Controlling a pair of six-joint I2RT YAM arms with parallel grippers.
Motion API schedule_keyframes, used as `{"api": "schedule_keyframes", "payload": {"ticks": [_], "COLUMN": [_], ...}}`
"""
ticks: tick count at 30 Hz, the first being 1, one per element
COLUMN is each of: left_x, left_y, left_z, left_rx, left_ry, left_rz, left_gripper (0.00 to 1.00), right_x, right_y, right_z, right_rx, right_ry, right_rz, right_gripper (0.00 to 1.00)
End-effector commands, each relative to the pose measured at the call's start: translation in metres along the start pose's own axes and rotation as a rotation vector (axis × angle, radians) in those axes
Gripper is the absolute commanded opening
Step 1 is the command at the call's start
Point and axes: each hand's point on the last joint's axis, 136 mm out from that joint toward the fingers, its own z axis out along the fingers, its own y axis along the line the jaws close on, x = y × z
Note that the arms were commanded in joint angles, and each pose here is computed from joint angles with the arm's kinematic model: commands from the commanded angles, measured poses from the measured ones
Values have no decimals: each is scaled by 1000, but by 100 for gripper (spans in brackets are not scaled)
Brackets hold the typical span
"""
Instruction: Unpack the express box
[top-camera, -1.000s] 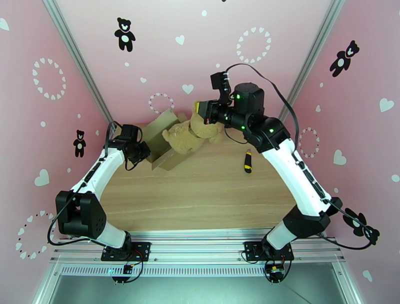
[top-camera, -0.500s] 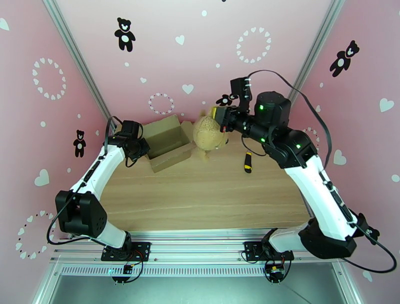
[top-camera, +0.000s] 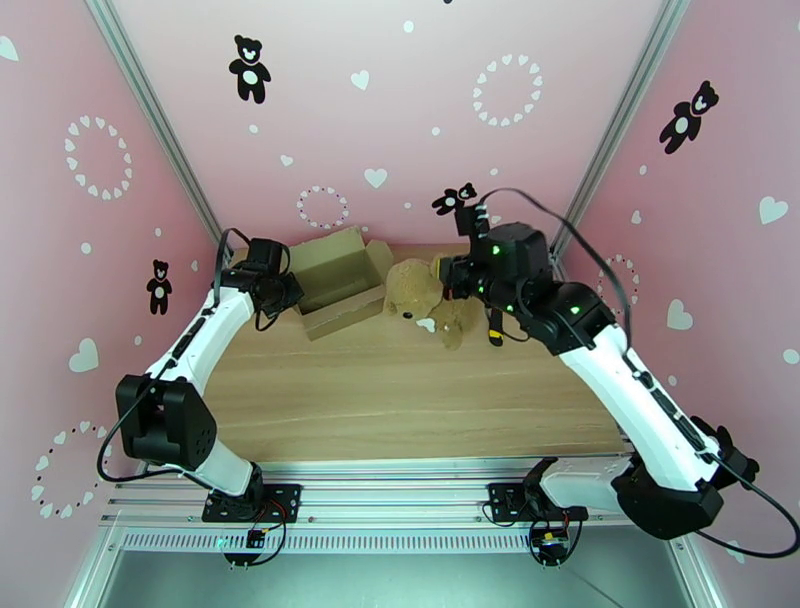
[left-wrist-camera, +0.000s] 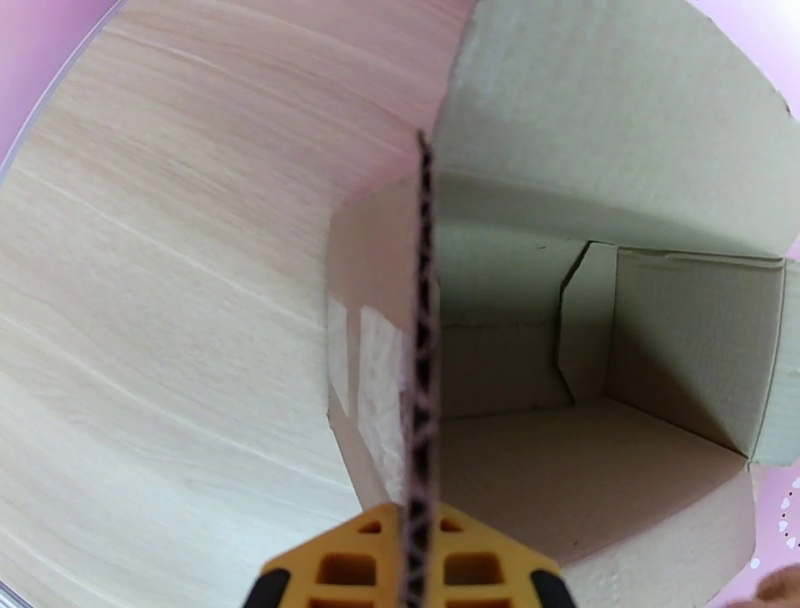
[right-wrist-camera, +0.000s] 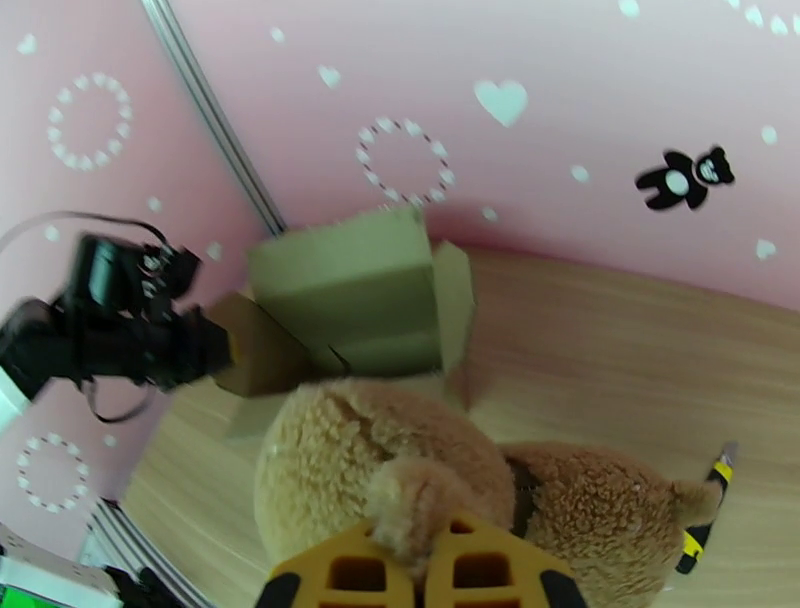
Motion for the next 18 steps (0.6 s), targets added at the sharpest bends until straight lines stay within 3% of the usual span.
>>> {"api": "schedule_keyframes", "payload": {"ticks": [1, 3, 4, 18], "left_x": [-6, -8, -9, -21], "left_y": [-17, -19, -21, -32], "left_z": [2, -1, -2, -44], "left_rx": [53, 67, 73, 139], "left_ry": [-6, -15, -19, -79], "left_rz": [7, -4, -7, -34], "left_gripper": [32, 48, 51, 55], "right_x": [2, 13, 18, 93], "right_y": [-8, -10, -10, -8], "right_z": [-9, -5, -4, 36], "right_rx": [23, 21, 18, -44], "right_ry": [-36, -24, -18, 155], "right_rz": [-25, -31, -33, -106], "right_gripper": [0, 0, 0, 0]}}
